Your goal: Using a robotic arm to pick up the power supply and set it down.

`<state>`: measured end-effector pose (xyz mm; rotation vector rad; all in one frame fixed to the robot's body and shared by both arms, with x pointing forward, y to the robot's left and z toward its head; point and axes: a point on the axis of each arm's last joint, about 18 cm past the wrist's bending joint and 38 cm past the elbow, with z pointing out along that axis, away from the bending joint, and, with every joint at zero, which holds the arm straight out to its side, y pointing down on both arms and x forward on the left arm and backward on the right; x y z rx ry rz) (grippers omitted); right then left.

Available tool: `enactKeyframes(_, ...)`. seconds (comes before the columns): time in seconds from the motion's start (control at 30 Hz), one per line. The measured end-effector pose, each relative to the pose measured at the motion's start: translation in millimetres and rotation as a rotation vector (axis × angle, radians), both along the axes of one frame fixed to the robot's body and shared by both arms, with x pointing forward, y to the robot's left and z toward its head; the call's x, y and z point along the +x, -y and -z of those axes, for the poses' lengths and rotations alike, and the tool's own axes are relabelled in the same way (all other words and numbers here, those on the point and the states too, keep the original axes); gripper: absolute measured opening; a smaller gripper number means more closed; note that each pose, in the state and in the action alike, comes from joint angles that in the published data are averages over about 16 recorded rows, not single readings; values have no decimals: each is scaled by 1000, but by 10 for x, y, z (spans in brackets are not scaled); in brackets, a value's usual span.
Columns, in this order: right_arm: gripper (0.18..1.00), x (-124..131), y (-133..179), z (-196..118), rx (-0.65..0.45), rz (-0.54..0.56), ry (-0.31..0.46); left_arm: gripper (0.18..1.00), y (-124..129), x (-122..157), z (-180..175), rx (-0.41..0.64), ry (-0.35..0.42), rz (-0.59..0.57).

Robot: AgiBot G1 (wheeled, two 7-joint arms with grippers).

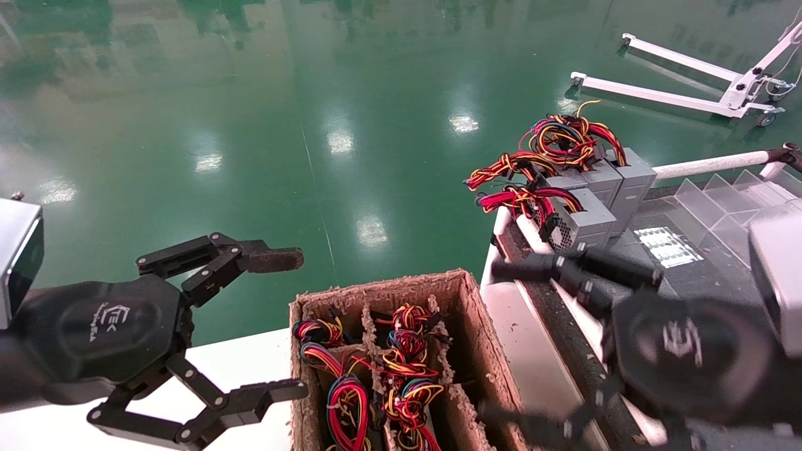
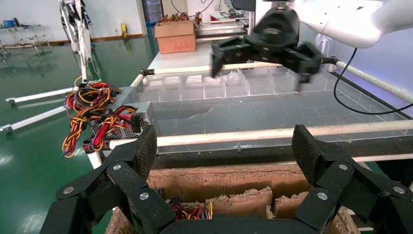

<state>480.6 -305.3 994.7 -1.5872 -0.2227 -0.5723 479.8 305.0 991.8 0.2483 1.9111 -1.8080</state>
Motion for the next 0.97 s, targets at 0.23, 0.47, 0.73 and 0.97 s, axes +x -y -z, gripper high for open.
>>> enactKeyframes(0.23,1001,-100,-60,46,-18,-30,-11,1001,0,0,0,0,0,0)
enactKeyframes(0.47,1001,-96,-55,43,-16,-29,-11,1001,-1,0,0,0,0,0)
enactKeyframes(0.73,1001,-70,-40,33,-12,-21,-10,1001,-1,0,0,0,0,0)
enactKeyframes(0.97,1001,-61,-36,30,-10,-18,-10,1001,-1,0,0,0,0,0)
